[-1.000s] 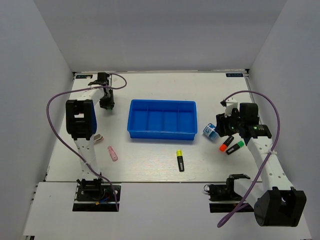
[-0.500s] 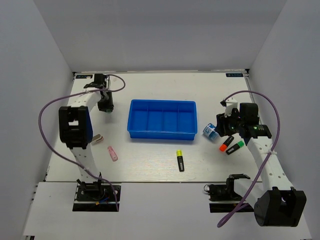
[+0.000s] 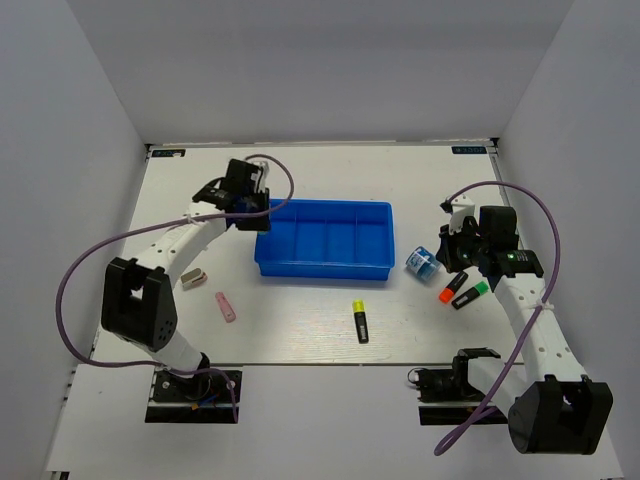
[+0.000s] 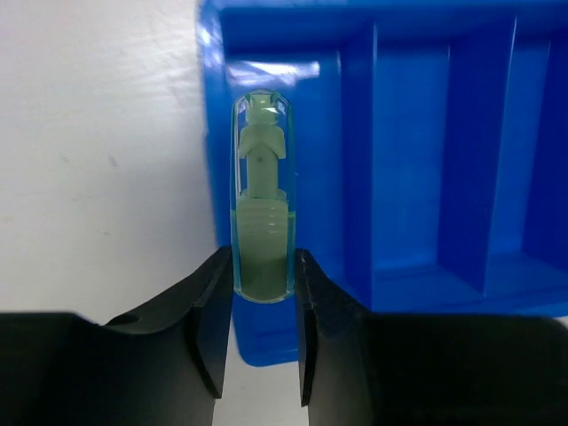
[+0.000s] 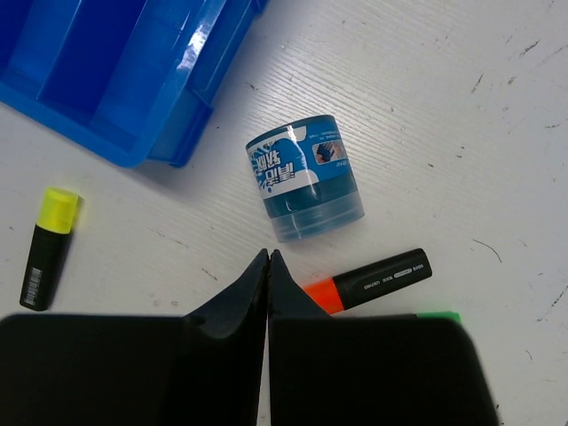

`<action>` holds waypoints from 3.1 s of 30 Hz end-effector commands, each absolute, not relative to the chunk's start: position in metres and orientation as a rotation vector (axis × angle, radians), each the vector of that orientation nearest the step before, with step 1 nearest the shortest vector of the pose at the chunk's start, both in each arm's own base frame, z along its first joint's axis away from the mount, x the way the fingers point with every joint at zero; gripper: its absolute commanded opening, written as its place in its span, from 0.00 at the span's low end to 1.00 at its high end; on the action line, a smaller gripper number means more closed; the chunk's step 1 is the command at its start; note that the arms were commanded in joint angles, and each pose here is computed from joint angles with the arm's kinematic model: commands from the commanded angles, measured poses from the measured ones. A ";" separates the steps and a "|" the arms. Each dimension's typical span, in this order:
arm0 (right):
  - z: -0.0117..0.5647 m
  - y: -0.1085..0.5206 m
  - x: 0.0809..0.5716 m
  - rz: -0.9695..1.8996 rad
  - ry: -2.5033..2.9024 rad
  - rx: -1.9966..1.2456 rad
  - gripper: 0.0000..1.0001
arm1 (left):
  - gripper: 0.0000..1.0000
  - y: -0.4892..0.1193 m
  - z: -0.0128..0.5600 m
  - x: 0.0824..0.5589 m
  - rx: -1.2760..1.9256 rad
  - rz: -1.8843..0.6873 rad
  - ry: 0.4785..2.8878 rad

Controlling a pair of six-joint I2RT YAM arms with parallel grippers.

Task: Sort the stationery into containers
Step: Pick up the stationery from the center of the board, then place the stationery in the storage box, then pick up the stationery from the center of the board, then place the stationery in the storage box.

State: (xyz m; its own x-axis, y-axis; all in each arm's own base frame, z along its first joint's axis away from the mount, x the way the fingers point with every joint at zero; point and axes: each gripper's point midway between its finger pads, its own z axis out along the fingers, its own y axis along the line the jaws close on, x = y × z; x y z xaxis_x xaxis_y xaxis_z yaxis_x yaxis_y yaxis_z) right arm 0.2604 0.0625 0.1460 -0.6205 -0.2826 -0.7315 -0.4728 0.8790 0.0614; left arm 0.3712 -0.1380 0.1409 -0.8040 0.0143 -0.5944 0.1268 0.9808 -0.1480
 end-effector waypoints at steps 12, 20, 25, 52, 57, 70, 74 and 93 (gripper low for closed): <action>0.152 0.064 0.263 0.328 2.243 -0.540 0.18 | 0.54 -0.176 0.118 0.344 0.215 -0.202 2.539; 0.152 0.064 0.263 0.329 2.244 -0.546 0.22 | 0.41 -0.166 0.138 0.341 0.165 -0.151 2.505; 0.152 0.062 0.262 0.322 2.245 -0.546 0.22 | 0.04 -0.122 0.142 0.299 -0.087 -0.027 2.484; 0.152 0.064 0.261 0.337 2.246 -0.551 0.22 | 0.64 -0.041 0.009 0.198 -0.601 0.182 2.635; 0.152 0.064 0.261 0.334 2.246 -0.548 0.22 | 0.55 -0.047 -0.001 0.202 -0.624 0.139 2.627; 0.154 0.064 0.260 0.337 2.239 -0.547 0.22 | 0.02 -0.052 0.005 0.194 -0.580 0.089 2.619; 0.154 0.065 0.260 0.341 2.240 -0.548 0.22 | 0.02 -0.081 0.074 0.233 -0.428 -0.043 2.487; 0.150 0.065 0.259 0.344 2.250 -0.552 0.30 | 0.25 -0.200 0.176 0.389 0.056 -0.098 2.398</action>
